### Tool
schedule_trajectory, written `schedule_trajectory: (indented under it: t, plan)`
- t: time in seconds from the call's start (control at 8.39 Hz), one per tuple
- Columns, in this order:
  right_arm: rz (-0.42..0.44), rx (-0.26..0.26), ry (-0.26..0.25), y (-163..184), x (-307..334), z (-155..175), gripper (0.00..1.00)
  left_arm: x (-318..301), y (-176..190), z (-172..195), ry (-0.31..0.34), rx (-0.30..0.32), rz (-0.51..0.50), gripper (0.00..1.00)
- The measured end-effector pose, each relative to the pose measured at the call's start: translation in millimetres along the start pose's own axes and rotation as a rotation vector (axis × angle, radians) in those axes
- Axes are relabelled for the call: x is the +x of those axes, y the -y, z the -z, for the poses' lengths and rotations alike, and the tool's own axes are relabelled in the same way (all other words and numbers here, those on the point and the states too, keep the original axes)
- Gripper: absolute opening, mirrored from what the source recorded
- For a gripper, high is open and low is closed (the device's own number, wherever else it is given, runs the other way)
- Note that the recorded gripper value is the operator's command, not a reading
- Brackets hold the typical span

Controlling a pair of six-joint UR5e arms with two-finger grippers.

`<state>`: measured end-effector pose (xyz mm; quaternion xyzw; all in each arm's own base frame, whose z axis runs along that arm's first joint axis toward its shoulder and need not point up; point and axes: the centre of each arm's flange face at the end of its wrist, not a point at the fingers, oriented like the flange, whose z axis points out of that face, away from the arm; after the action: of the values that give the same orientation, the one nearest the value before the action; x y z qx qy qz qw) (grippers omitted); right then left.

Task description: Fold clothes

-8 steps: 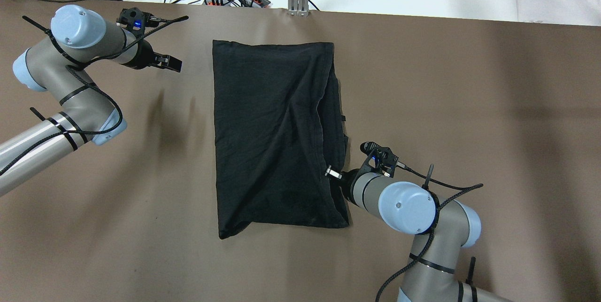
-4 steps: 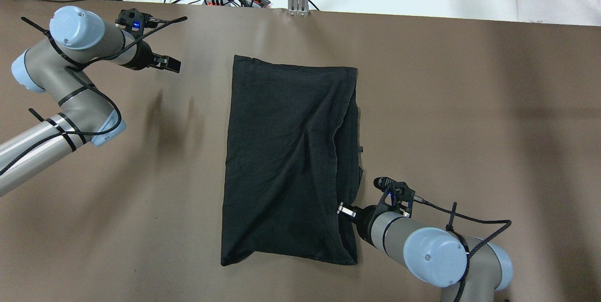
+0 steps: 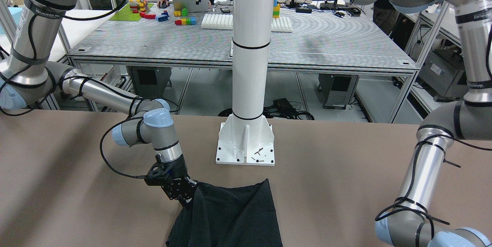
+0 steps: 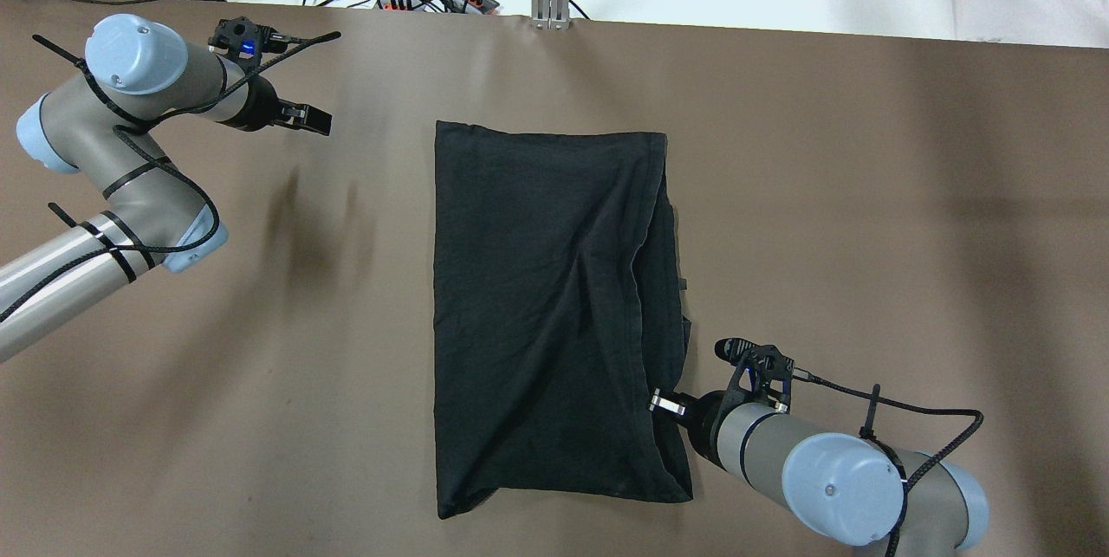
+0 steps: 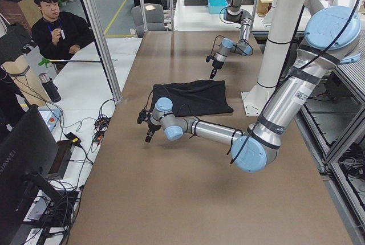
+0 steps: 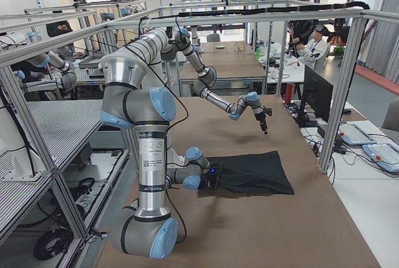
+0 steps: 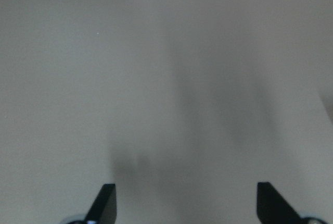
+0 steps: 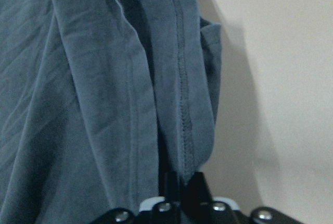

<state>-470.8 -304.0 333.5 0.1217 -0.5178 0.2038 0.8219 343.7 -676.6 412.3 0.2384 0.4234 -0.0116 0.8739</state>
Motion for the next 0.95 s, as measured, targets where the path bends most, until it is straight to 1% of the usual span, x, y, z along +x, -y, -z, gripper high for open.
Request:
schedule_trajectory:
  t: [0.24, 0.36, 0.48, 0.6, 0.71, 0.83, 0.95]
  plan:
    - [0.067, 0.001, 0.007, 5, -8, 12, 0.94, -1, -3, 1, -0.002, 0.0, -0.001, 0.95]
    - [0.092, -0.002, -0.002, 7, -16, 21, 0.94, 1, -5, -1, -0.002, -0.004, -0.002, 0.95]
    - [0.098, -0.005, -0.013, 6, -26, 22, 0.92, 3, -8, -3, -0.003, -0.007, -0.004, 0.95]
    - [0.073, -0.008, -0.019, 1, -32, 19, 0.9, 5, -10, -5, -0.003, -0.01, -0.005, 0.95]
    - [0.023, -0.019, -0.024, -9, -35, 13, 0.86, 6, -11, -6, -0.003, -0.012, -0.007, 0.95]
    - [-0.019, -0.027, -0.029, -18, -35, 9, 0.74, 7, -12, -7, -0.003, -0.013, -0.007, 0.95]
    - [-0.046, -0.025, -0.03, -23, -33, 5, 0.6, 7, -12, -7, -0.003, -0.013, -0.007, 0.95]
